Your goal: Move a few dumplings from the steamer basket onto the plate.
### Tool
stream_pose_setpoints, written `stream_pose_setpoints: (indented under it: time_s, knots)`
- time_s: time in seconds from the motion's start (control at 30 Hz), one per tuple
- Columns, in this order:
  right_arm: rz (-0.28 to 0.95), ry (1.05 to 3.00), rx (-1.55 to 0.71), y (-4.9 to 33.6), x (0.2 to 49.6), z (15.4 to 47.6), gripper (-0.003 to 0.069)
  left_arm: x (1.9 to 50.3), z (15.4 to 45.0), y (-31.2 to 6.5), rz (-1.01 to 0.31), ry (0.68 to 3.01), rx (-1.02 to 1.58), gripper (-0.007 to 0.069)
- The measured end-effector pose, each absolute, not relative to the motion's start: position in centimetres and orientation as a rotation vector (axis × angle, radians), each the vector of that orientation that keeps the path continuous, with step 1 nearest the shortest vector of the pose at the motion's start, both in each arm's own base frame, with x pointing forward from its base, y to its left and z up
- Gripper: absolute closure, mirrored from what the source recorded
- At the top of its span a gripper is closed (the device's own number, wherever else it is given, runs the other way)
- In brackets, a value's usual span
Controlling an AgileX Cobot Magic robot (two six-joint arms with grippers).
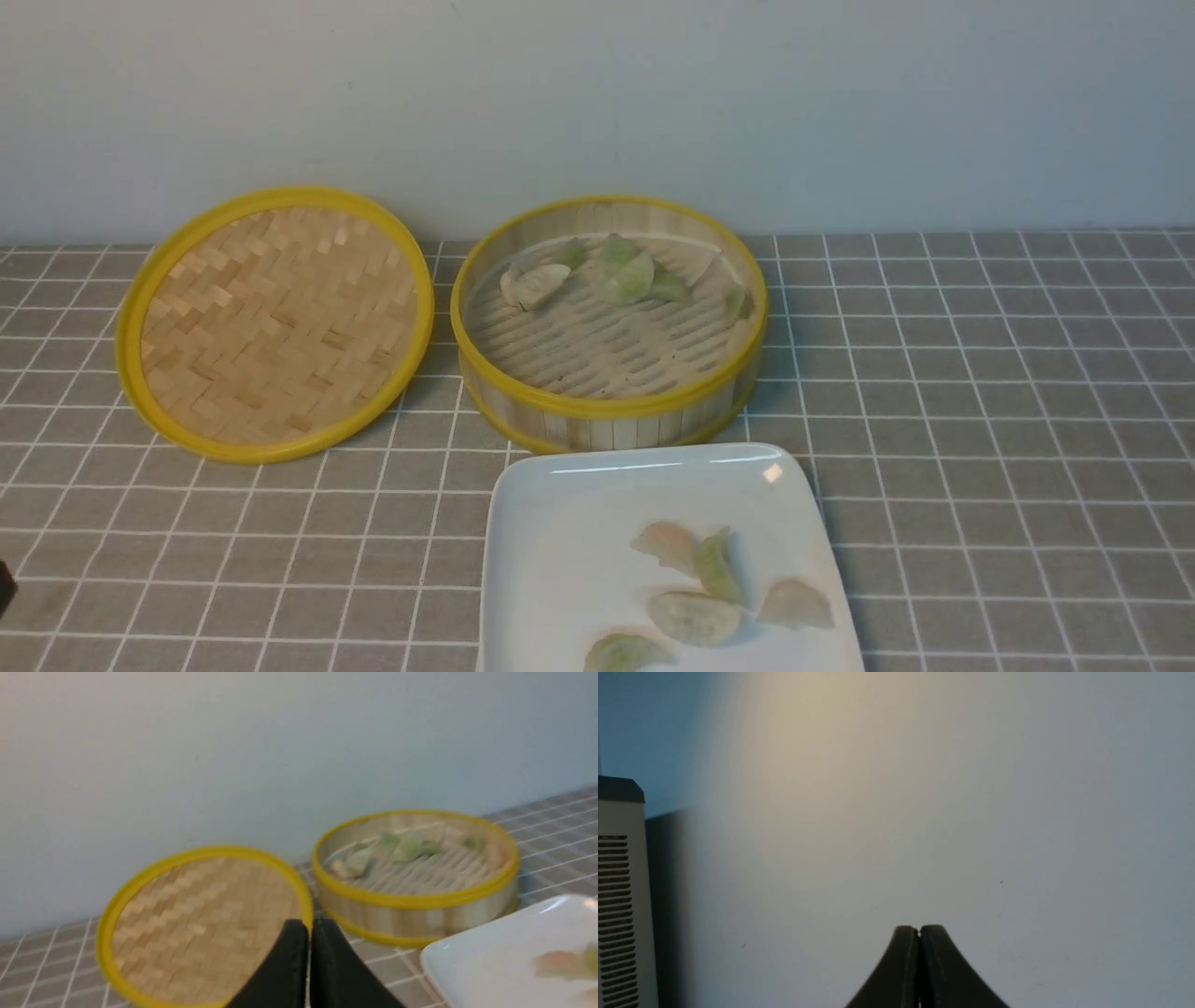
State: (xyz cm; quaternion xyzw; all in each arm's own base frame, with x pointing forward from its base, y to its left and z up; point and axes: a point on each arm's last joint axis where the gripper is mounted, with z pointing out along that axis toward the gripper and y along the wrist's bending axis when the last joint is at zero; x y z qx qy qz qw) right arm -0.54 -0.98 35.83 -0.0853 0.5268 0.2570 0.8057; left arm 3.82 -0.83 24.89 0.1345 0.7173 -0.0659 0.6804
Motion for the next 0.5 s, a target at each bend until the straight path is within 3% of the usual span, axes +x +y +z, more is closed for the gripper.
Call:
stream_pose_setpoints:
  time_s: [0.07,0.23,0.5]
  knots:
    - [0.550,1.128,-0.183,-1.0,-0.5,35.8,0.0673,4.4,22.9,-0.6,-0.055,1.678,0.201,0.0630]
    - [0.550,1.128,-0.183,-1.0,-0.5,35.8,0.0673,5.3,18.5,-0.2,0.002,1.790,0.060,0.0630]
    - [0.554,1.128,-0.180,-1.0,-0.5,35.8,0.0673,5.2,17.2,-0.1,0.010,1.860,0.037,0.0630]
